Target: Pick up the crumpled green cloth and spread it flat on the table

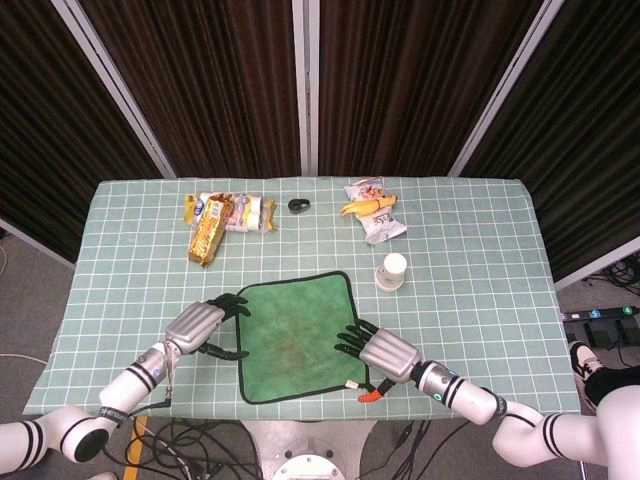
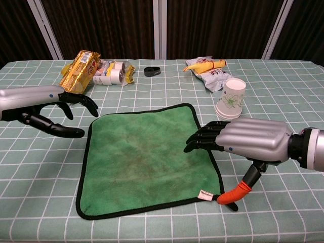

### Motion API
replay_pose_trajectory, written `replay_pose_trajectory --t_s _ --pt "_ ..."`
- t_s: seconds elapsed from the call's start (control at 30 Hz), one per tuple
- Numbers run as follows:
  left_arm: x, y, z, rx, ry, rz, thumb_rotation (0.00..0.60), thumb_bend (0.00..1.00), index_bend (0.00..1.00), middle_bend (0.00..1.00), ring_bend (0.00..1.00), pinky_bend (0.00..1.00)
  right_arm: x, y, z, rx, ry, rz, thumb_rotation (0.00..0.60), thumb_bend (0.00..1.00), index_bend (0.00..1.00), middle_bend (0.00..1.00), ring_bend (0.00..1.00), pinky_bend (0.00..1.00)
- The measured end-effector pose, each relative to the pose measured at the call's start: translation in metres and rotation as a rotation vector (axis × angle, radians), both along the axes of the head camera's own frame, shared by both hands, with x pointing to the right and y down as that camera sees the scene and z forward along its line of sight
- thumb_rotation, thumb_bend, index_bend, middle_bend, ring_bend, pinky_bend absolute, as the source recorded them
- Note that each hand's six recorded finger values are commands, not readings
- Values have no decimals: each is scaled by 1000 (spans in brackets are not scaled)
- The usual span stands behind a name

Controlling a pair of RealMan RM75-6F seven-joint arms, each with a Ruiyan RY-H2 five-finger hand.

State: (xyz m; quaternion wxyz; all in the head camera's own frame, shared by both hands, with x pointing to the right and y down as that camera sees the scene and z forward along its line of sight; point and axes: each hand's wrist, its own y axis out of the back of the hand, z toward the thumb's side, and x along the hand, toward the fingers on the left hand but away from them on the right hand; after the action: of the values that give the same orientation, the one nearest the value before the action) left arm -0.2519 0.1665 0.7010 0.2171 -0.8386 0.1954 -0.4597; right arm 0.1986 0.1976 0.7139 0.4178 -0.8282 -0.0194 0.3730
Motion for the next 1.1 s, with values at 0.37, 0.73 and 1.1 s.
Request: replay_pose_trajectory --t_s 0.37,0.73,1.1 --pt "-10 -4 0 10 -22 -22 222 0 216 136 77 239 -22 -32 12 58 -21 99 329 0 100 40 0 0" --pt "-18 -3 -1 8 -37 -36 232 0 216 136 77 239 -58 -20 45 107 -4 77 342 0 100 34 0 0" --pt "-18 -2 -2 6 -36 -35 234 0 216 136 77 239 -57 2 46 122 3 11 347 0 100 33 0 0"
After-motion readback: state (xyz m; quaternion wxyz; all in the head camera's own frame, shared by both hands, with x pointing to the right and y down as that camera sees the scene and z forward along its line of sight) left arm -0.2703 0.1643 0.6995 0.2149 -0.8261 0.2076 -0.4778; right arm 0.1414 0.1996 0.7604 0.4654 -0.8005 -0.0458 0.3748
